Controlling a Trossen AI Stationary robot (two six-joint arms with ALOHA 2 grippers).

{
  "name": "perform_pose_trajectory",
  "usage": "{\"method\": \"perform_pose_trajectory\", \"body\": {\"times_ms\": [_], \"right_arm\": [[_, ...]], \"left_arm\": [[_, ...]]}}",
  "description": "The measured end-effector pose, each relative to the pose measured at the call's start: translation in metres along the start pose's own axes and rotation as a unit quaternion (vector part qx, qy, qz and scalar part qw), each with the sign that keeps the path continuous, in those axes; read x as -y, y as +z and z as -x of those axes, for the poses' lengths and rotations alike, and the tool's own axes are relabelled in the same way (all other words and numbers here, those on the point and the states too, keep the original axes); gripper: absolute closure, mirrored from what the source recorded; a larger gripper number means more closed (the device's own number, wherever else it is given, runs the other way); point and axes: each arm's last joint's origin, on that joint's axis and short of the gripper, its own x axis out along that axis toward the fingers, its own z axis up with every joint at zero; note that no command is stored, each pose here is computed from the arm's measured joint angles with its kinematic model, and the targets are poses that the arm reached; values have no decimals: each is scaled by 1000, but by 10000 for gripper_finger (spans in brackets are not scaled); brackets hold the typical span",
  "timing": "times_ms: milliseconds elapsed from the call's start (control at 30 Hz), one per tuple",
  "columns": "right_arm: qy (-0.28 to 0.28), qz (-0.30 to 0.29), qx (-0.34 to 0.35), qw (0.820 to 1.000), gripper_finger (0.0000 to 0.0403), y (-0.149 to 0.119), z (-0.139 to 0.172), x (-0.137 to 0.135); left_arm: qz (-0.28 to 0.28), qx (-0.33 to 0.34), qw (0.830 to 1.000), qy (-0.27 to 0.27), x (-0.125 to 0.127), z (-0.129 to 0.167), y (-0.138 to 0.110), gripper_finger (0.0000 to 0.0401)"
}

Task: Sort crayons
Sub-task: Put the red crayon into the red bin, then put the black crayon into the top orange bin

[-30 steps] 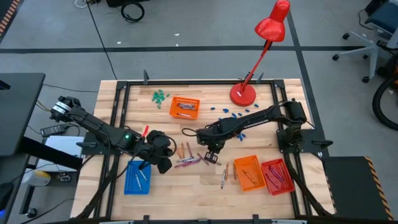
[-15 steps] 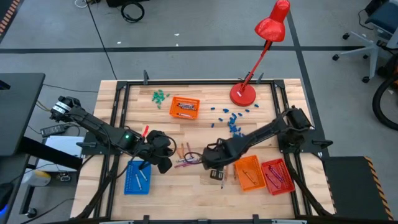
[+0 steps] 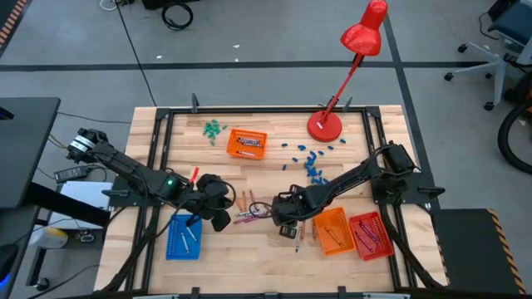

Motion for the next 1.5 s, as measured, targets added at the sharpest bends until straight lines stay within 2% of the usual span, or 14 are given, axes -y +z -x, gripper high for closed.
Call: {"method": "perform_pose_trajectory", "body": {"times_ms": [167,500,600,767,967,1167,1500], "right_arm": [[33,-1,9,999,266,-4,-11,3],[36,1,15,999,281,-17,-22,9],[40,1,8,999,309,-20,-25,10],[55,-2,0,998,385,-19,-25,11],[69,-10,-12,998,372,-10,-20,15],[69,12,-25,997,390,5,-12,20],[67,6,-48,997,400,24,8,24]], "left_arm": [[0,0,1000,0,0,0,0,349],[4,0,1000,1,0,0,0,349],[4,0,1000,1,0,0,0,349],[4,-1,1000,1,0,0,0,349],[4,-1,1000,1,0,0,0,349],[3,-1,1000,1,0,0,0,349],[1,-2,1000,3,-1,0,0,349]]}}
